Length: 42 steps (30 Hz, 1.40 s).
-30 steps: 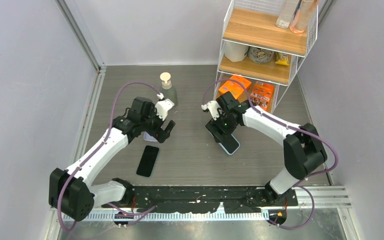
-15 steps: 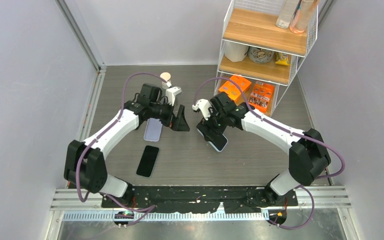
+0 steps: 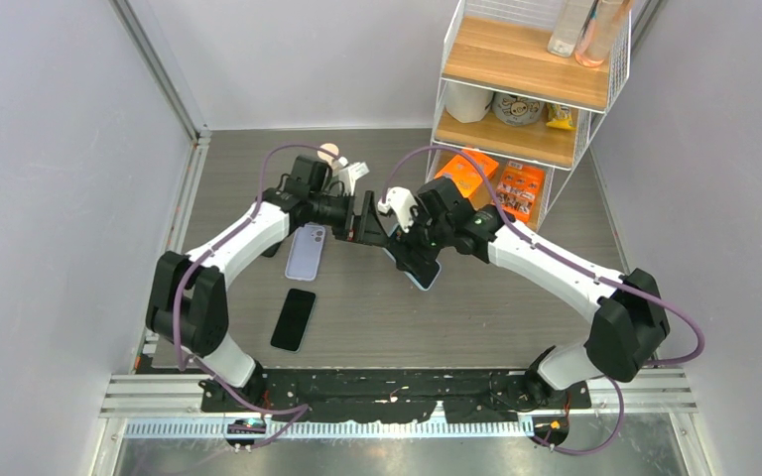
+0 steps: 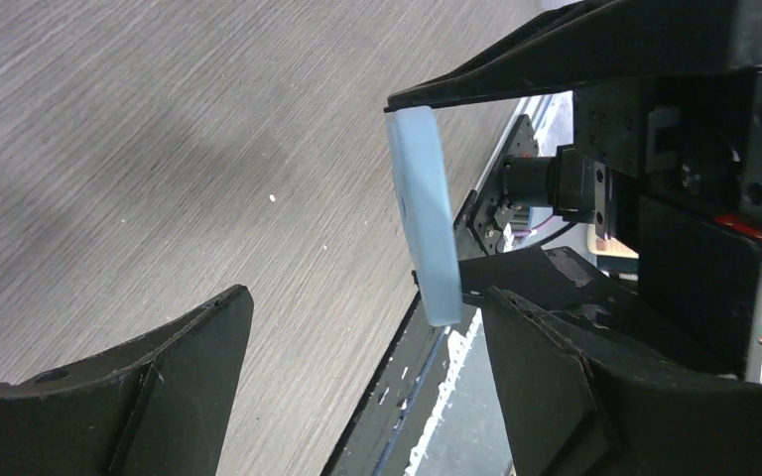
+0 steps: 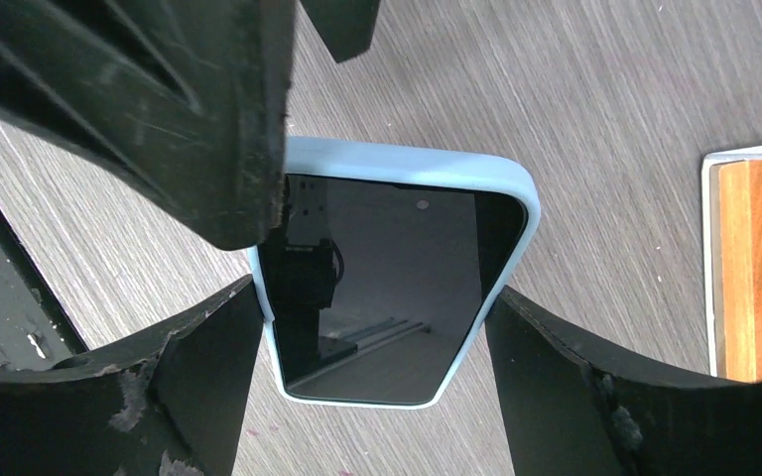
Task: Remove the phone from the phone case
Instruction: Adjust the phone.
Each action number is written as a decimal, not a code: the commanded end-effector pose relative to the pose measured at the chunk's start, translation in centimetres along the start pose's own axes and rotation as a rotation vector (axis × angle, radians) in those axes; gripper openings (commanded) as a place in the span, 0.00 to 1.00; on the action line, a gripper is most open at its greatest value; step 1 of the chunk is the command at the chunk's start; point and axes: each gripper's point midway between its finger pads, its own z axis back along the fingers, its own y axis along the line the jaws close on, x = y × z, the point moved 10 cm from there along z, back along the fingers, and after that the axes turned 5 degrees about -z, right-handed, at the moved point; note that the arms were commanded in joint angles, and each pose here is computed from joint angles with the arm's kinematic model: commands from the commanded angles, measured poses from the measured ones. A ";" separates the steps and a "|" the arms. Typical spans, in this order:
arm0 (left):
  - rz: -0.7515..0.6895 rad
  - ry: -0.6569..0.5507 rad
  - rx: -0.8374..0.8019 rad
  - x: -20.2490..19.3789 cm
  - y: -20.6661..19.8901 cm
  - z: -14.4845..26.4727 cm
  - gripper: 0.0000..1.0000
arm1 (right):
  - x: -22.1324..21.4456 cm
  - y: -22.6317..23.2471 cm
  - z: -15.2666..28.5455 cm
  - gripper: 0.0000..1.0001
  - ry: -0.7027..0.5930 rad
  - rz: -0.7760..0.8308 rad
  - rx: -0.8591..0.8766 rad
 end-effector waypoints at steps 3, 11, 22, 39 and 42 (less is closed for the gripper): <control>-0.011 -0.040 -0.061 1.8 -1.3 -0.5 0.87 | 4.0 0.3 2.8 0.05 -0.204 0.043 -0.015; 0.031 -0.016 -0.077 2.5 -1.3 -2.1 0.76 | 4.0 0.6 2.7 0.05 -0.207 0.042 -0.011; 0.030 0.040 -0.113 1.6 -1.5 -4.0 0.38 | 4.0 0.5 2.6 0.05 -0.203 0.035 -0.038; -0.004 0.004 -0.127 2.1 -1.0 -1.9 0.00 | 3.2 0.5 3.4 0.62 -0.187 0.040 -0.078; -0.017 -0.040 -0.095 2.5 -0.2 -0.2 0.00 | 3.0 0.5 4.1 0.79 -0.194 0.055 -0.090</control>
